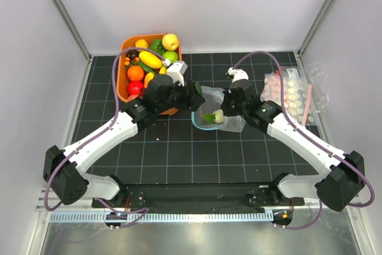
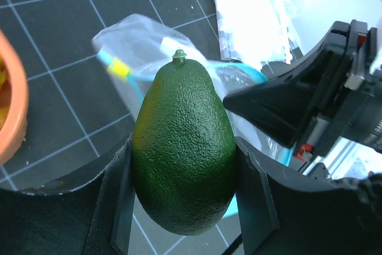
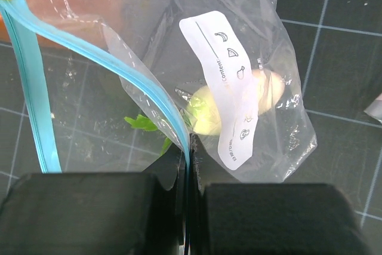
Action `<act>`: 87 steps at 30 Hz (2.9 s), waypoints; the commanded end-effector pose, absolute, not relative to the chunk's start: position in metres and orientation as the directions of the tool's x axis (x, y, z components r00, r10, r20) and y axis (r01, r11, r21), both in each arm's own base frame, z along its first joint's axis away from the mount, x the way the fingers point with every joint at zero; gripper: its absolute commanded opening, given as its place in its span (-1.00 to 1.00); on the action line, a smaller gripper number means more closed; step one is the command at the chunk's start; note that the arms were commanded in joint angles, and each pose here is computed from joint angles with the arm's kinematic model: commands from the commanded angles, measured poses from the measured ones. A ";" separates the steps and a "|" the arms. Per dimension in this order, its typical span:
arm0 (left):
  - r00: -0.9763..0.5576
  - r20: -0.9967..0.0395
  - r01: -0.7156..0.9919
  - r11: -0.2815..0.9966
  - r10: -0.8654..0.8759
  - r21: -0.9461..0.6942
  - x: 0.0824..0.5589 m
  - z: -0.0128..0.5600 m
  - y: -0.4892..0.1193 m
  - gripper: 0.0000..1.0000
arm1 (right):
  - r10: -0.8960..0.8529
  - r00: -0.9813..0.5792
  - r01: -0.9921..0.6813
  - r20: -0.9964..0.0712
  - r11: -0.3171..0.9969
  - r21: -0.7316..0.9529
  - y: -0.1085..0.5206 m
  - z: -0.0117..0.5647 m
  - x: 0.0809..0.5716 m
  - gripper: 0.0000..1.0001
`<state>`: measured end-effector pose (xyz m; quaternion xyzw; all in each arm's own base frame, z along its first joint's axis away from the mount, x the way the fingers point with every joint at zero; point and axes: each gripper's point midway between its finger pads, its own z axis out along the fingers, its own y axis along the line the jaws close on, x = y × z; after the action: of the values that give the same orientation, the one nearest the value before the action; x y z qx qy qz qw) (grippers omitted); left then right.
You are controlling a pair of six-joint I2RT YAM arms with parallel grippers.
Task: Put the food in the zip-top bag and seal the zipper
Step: Place the fake fruit in the zipper food storage bag, then adjust the zipper on the food storage bag.
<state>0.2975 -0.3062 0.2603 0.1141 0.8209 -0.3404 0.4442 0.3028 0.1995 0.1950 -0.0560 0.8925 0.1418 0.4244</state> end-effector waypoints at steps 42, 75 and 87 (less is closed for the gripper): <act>-0.564 -0.825 0.368 0.907 0.044 -0.203 0.317 0.232 -0.308 0.66 | 0.210 -0.483 -0.186 -0.850 0.924 0.334 0.189 0.243 0.300 -0.98; -0.583 -0.788 0.587 0.772 0.195 -0.244 0.268 0.226 -0.353 0.81 | 0.227 -0.468 -0.145 -0.854 0.934 0.327 0.182 0.243 0.303 -0.98; -0.586 -0.793 0.418 0.900 0.166 -0.120 0.294 0.220 -0.326 -1.00 | 0.227 -0.494 -0.178 -0.839 0.918 0.353 0.193 0.234 0.302 -0.97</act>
<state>0.2829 -0.3356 0.1860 0.1920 0.8917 -0.1563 0.3790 0.2968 0.1851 0.2188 0.0083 0.8592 0.1721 0.4818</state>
